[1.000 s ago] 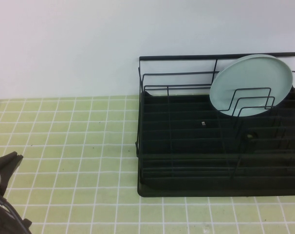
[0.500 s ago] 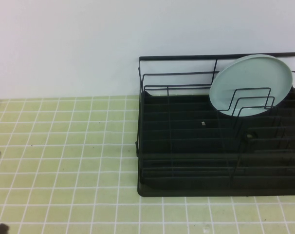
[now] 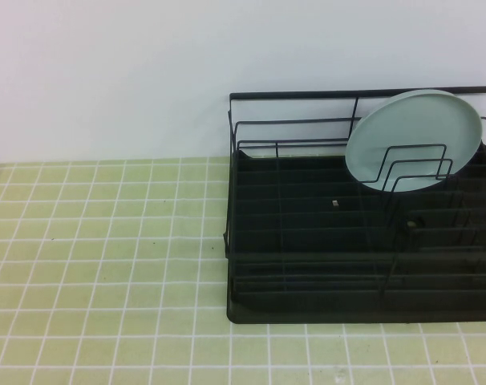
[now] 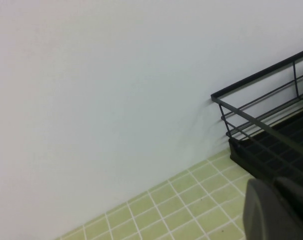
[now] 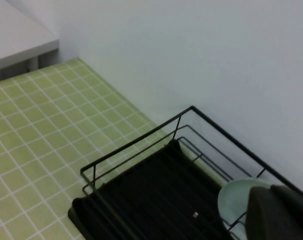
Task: Place plate on rack
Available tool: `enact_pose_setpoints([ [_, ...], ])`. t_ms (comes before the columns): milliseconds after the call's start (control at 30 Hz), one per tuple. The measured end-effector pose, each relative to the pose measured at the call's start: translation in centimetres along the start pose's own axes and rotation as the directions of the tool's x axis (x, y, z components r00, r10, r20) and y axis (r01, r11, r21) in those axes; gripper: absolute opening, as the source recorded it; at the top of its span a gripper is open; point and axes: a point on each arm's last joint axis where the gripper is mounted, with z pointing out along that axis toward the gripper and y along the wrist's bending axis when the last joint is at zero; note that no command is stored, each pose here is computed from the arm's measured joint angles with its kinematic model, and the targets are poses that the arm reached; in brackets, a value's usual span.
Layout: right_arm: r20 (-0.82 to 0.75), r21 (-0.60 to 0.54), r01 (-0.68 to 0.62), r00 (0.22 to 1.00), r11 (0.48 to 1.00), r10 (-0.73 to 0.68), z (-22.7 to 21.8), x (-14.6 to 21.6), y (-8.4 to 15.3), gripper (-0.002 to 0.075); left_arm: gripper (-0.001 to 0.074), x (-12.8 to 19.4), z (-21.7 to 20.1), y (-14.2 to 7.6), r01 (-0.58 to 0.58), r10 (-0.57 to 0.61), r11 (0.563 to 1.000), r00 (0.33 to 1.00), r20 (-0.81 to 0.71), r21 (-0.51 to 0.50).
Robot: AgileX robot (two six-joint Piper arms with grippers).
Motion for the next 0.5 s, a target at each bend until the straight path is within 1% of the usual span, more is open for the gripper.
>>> enact_pose_setpoints([
  [133,-0.009,0.026,-0.017,1.0,1.0,0.017,-0.6,3.3,2.0,-0.0001,0.0,0.3,-0.1,-0.1,0.03,-0.03,1.0,1.0,-0.003,0.006],
  [367,0.006,0.153,0.021,1.0,0.988,-0.022,-2.9,9.6,6.2,-0.0001,0.0,0.8,0.0,-0.2,0.057,-0.057,0.998,0.998,-0.033,0.007],
  [433,0.017,0.178,0.025,0.999,0.984,-0.029,-3.3,11.1,7.2,-0.0001,0.0,0.8,0.0,-0.2,0.06,-0.06,0.998,0.997,-0.041,0.004],
  [500,0.028,0.192,0.029,0.999,0.981,-0.035,-3.7,12.4,8.2,-0.0001,0.0,1.0,-0.1,-0.1,0.086,-0.086,0.996,0.995,-0.055,-0.002],
])
